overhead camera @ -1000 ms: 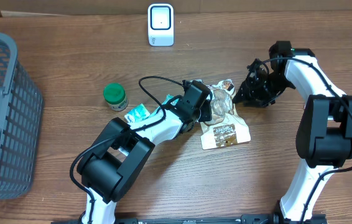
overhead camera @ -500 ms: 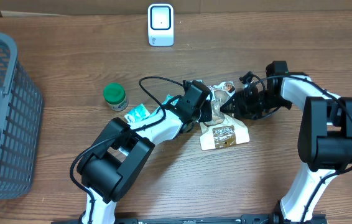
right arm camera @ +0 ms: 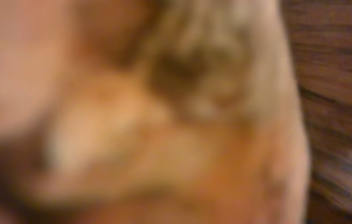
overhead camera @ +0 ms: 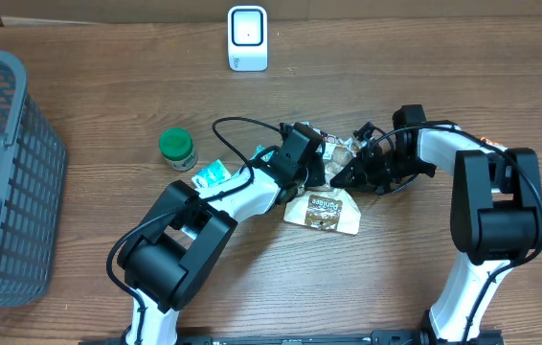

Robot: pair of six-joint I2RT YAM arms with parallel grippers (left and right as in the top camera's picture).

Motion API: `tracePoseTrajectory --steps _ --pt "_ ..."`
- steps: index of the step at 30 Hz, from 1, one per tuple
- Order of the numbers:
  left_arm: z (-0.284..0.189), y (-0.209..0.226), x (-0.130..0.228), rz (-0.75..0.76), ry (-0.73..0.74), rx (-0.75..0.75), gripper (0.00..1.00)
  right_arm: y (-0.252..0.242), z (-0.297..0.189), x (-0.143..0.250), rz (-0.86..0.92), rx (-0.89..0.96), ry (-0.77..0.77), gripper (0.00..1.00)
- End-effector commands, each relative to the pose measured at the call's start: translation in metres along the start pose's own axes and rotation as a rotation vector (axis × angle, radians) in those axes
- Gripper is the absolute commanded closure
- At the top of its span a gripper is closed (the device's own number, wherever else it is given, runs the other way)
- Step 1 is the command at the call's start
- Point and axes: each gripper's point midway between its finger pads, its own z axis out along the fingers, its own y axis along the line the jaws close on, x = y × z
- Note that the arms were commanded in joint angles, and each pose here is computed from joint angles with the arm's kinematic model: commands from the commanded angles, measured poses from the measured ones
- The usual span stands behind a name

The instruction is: Scan the item barcode

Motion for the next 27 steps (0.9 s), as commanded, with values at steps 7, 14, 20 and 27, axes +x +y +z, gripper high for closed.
tracePoseTrajectory --steps 7,14,20,27 --pt "0.013 0.01 0.019 -0.005 0.058 -0.027 0.96 -0.041 -0.03 -0.005 0.143 0.021 -0.079 0.95" --pt "0.009 0.005 0.009 0.01 0.034 -0.01 0.96 -0.033 -0.047 -0.012 0.154 -0.011 -0.095 0.96" --pt "-0.077 -0.009 -0.063 0.118 -0.048 0.004 0.96 0.029 -0.084 -0.021 -0.005 -0.131 -0.094 0.96" --pt "-0.228 0.02 -0.137 0.085 -0.153 -0.021 0.9 0.096 -0.121 -0.017 -0.187 -0.132 -0.129 0.96"
